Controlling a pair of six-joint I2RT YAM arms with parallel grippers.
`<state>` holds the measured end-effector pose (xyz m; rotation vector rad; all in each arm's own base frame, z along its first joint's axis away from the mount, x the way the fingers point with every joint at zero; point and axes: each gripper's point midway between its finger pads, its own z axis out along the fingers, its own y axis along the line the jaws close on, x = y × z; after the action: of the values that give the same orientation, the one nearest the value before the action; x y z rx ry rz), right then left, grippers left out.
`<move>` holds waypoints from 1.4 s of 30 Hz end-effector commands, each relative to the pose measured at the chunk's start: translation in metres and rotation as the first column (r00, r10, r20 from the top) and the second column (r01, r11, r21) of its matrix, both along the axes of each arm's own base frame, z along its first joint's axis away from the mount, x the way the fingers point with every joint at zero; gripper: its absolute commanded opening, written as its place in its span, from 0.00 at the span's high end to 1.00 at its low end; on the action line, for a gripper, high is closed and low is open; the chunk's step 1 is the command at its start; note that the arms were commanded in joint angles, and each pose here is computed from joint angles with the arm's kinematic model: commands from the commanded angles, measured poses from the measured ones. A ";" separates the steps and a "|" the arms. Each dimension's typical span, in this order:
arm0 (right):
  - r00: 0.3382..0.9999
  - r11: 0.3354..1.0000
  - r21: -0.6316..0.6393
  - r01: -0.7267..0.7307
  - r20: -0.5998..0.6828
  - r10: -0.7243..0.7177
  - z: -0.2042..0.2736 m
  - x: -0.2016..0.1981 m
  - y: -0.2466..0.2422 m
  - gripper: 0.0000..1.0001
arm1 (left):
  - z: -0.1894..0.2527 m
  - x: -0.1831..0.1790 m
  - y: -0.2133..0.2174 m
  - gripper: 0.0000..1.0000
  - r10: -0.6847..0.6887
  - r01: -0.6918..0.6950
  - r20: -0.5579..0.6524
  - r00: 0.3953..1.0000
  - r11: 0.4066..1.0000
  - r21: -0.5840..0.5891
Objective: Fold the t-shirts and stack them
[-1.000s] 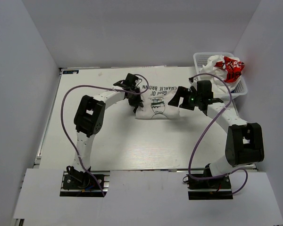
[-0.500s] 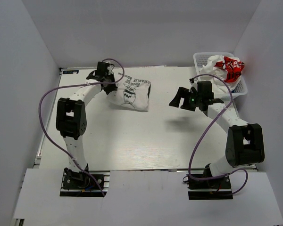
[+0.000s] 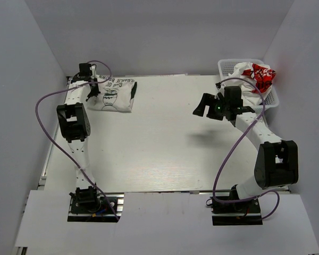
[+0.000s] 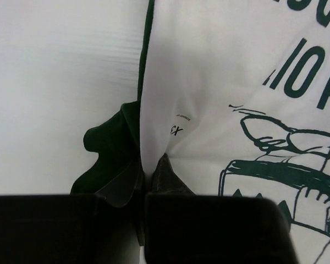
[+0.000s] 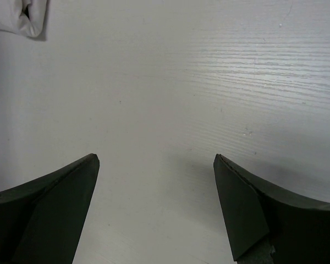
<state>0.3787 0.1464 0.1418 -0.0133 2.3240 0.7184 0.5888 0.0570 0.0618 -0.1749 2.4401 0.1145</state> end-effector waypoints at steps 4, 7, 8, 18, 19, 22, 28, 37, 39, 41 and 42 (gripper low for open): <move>1.000 0.999 -0.039 0.014 0.027 -0.013 0.014 0.016 -0.008 0.10 | 0.035 0.003 0.070 1.00 0.028 -0.032 0.048 0.998 0.994 0.101; 0.999 0.998 -0.058 0.024 0.023 -0.022 0.012 0.017 -0.012 0.10 | 0.037 0.010 0.096 1.00 0.062 -0.071 0.076 0.995 0.990 0.119; 0.999 0.998 -0.060 0.028 0.021 -0.027 0.012 0.017 -0.013 0.10 | 0.036 0.013 0.097 1.00 0.054 -0.064 0.083 0.995 0.990 0.129; 0.998 0.991 -0.123 0.059 0.032 -0.055 0.016 0.024 -0.023 0.10 | 0.023 0.019 0.148 1.00 0.127 -0.143 0.083 0.988 0.961 0.235; 0.997 0.990 -0.123 0.067 0.041 -0.062 0.019 0.025 -0.025 0.10 | 0.024 0.019 0.155 1.00 0.137 -0.156 0.094 0.986 0.959 0.236; 0.995 0.989 -0.126 0.083 0.068 -0.075 0.026 0.029 -0.027 0.10 | 0.020 0.020 0.154 1.00 0.157 -0.176 0.102 0.982 0.960 0.217; 0.993 0.986 -0.133 0.101 0.073 -0.092 0.030 0.027 -0.029 0.10 | 0.042 0.018 0.179 0.73 0.257 -0.294 0.163 0.953 0.916 0.274; 0.981 0.975 -0.137 0.175 0.109 -0.161 0.047 0.018 -0.040 0.10 | 0.113 0.000 0.176 0.01 0.386 -0.441 0.275 0.881 0.879 0.181; 0.976 0.972 -0.133 0.195 0.126 -0.179 0.054 0.017 -0.043 0.10 | 0.150 -0.004 0.159 0.01 0.372 -0.427 0.325 0.869 0.897 0.115; 0.973 0.974 -0.110 0.200 0.139 -0.184 0.063 0.014 -0.041 0.10 | 0.161 -0.011 0.143 0.01 0.357 -0.403 0.324 0.876 0.911 0.085; 0.971 0.974 -0.102 0.204 0.148 -0.188 0.068 0.011 -0.041 0.10 | 0.188 -0.019 0.132 0.01 0.362 -0.407 0.362 0.859 0.912 0.056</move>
<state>0.3923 0.1093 0.1839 0.0756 2.2649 0.4715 0.5808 0.2174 0.1211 -0.5391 2.2415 0.4915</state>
